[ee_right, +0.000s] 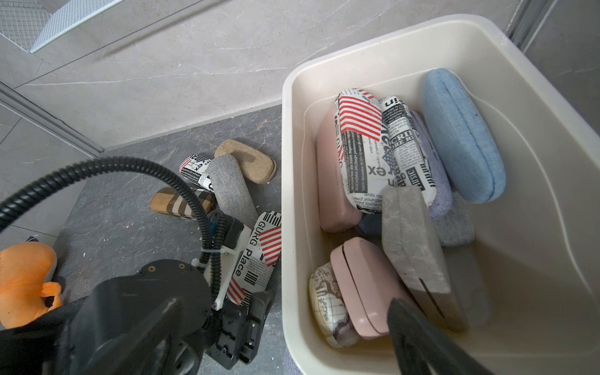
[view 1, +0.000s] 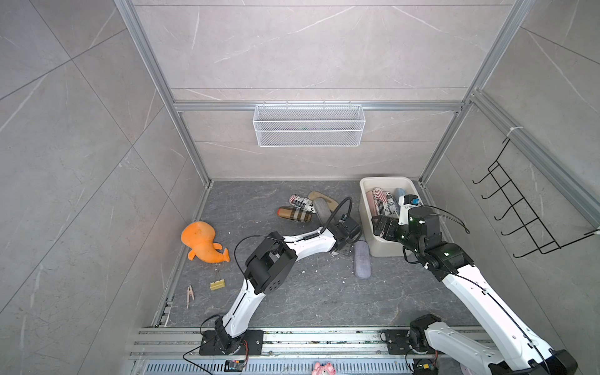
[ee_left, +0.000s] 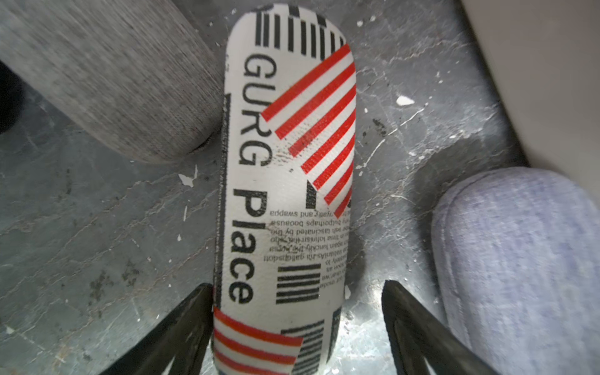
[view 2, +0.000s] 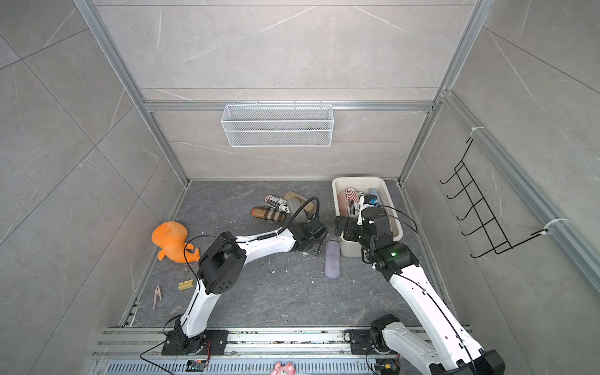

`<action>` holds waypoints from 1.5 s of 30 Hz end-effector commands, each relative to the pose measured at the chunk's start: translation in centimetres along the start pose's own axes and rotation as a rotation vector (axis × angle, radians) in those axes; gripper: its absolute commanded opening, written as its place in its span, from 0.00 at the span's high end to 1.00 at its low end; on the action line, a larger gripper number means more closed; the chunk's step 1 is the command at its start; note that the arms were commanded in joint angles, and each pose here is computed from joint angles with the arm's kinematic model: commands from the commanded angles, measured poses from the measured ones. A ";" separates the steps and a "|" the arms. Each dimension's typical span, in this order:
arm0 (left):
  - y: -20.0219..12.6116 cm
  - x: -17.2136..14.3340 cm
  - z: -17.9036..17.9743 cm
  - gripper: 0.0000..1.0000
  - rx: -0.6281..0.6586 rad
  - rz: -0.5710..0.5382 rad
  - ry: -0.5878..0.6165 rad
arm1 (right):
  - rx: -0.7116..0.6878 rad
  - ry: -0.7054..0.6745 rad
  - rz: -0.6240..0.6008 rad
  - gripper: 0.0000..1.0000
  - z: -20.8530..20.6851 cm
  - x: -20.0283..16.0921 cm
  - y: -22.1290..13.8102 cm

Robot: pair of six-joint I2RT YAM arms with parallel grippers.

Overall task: Put the glasses cases into the storage boxes
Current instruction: Pick up the glasses case at the center of the board.

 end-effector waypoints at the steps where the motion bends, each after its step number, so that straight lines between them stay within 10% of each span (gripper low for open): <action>1: 0.7 -0.6 0.4 0.18 0.033 -0.004 -0.005 | 0.009 0.007 0.016 0.00 0.1 -0.2 0.1; 20: 0.2 -1.4 0.7 0.36 -0.004 -0.062 0.043 | -0.014 -0.004 0.033 0.02 0.3 0.4 0.0; 45: -11.5 -7.6 6.0 0.45 -0.104 -0.385 -0.151 | 0.152 0.019 0.144 0.09 3.7 0.4 1.6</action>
Point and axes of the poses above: each gripper's point midway between its finger pads, its own y axis out along the fingers, its own z axis along the line the jaws close on, x = y × z, the point moved 5 cm from there along -y, back along the fingers, and after that the axes turned 4 degrees about y, right-handed, at the moved point
